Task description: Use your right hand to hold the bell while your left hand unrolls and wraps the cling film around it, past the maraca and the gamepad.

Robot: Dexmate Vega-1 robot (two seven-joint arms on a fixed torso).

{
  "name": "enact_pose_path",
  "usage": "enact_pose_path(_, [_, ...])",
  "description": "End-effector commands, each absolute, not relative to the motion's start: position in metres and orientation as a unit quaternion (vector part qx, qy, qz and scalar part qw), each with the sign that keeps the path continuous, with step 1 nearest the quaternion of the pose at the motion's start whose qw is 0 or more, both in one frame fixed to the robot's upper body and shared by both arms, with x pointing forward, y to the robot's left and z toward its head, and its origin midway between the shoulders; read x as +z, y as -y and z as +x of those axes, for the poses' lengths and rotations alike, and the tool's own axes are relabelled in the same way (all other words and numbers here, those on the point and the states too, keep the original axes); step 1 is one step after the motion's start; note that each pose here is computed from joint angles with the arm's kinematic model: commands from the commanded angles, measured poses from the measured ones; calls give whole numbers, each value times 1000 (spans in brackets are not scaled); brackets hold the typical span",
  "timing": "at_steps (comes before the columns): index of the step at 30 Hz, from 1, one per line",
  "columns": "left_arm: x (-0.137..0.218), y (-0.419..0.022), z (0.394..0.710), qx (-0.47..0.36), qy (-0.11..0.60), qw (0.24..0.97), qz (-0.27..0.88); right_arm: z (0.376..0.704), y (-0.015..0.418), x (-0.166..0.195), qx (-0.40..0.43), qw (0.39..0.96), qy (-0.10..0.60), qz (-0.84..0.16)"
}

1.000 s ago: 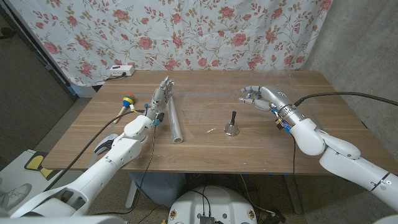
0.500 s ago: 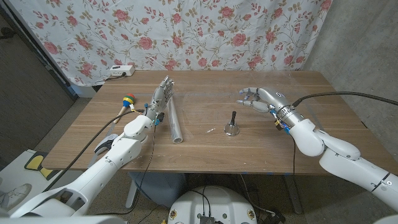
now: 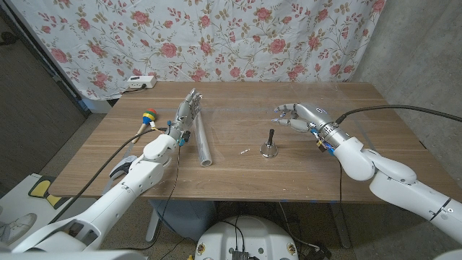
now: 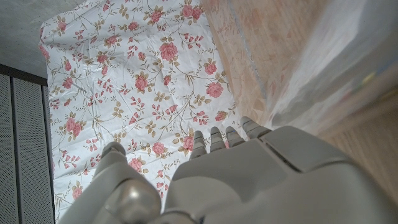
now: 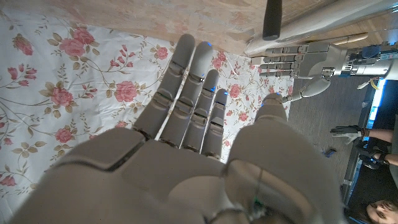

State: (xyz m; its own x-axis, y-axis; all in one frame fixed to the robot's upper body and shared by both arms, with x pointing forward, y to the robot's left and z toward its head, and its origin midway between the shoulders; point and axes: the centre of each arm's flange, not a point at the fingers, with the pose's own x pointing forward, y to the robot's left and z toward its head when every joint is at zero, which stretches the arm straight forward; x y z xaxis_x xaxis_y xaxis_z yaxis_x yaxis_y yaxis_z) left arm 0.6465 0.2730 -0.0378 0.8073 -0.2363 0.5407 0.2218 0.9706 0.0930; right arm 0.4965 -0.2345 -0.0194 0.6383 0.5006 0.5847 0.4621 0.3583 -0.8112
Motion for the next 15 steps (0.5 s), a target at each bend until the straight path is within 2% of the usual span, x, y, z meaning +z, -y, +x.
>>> enact_pose_path(1, [-38,-273,646,-120,286,951,12,496,226,-20,28,695,422,-581])
enact_pose_path(15, [-42,-272,646,-121,285,951,10,494,214,-27,41,677,415,-606])
